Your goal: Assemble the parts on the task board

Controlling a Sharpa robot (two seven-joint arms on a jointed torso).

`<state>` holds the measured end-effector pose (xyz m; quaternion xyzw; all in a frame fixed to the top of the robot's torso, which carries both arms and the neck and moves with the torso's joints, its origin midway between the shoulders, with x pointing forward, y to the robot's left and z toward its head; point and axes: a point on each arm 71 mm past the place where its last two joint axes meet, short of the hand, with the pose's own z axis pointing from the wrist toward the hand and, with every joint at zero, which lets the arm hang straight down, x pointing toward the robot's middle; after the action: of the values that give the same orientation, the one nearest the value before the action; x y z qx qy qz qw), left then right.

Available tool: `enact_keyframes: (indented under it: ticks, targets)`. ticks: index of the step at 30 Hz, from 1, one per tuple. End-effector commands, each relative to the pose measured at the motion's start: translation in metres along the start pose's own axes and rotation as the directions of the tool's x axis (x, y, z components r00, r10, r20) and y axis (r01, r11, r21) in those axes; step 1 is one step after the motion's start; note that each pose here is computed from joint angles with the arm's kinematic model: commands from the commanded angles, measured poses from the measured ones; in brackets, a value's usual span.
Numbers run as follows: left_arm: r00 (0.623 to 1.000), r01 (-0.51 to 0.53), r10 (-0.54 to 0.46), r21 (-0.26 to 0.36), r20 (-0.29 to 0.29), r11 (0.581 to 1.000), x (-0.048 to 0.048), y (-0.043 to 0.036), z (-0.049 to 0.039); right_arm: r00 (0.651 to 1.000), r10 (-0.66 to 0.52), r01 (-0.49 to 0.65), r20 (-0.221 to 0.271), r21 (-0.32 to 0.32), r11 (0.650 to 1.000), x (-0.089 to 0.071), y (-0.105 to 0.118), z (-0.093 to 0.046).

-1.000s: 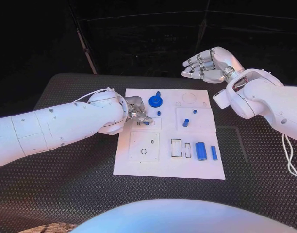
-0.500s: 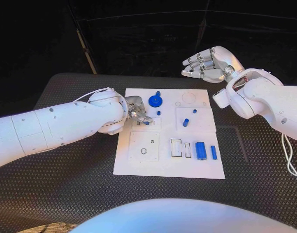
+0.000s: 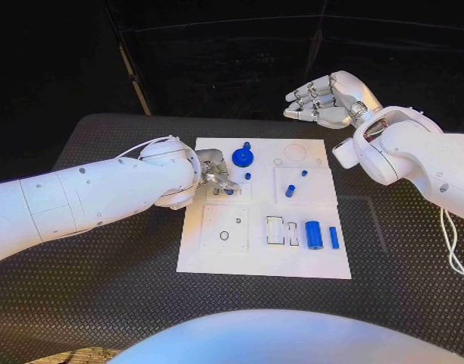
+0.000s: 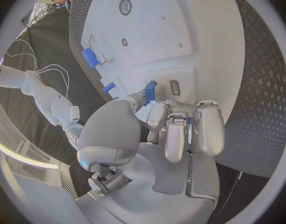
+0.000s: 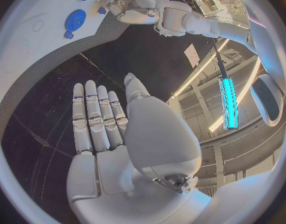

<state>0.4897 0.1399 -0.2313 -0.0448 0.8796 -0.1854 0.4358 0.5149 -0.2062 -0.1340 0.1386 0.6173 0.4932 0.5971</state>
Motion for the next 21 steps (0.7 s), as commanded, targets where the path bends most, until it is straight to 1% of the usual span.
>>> enact_keyframes:
  ticks: [1, 21]
  targets:
    - [1.000, -0.014, 0.014, 0.001, -0.023, 1.000, 0.0035, -0.0019, 0.0007, 1.000, 0.003, -0.003, 0.008, -0.012, 1.000, -0.0010, 0.0021, 0.0004]
    - [1.000, -0.014, 0.014, -0.007, -0.021, 1.000, 0.0023, -0.0025, 0.0055, 1.000, 0.006, -0.006, 0.006, -0.011, 1.000, -0.0007, 0.0023, 0.0004]
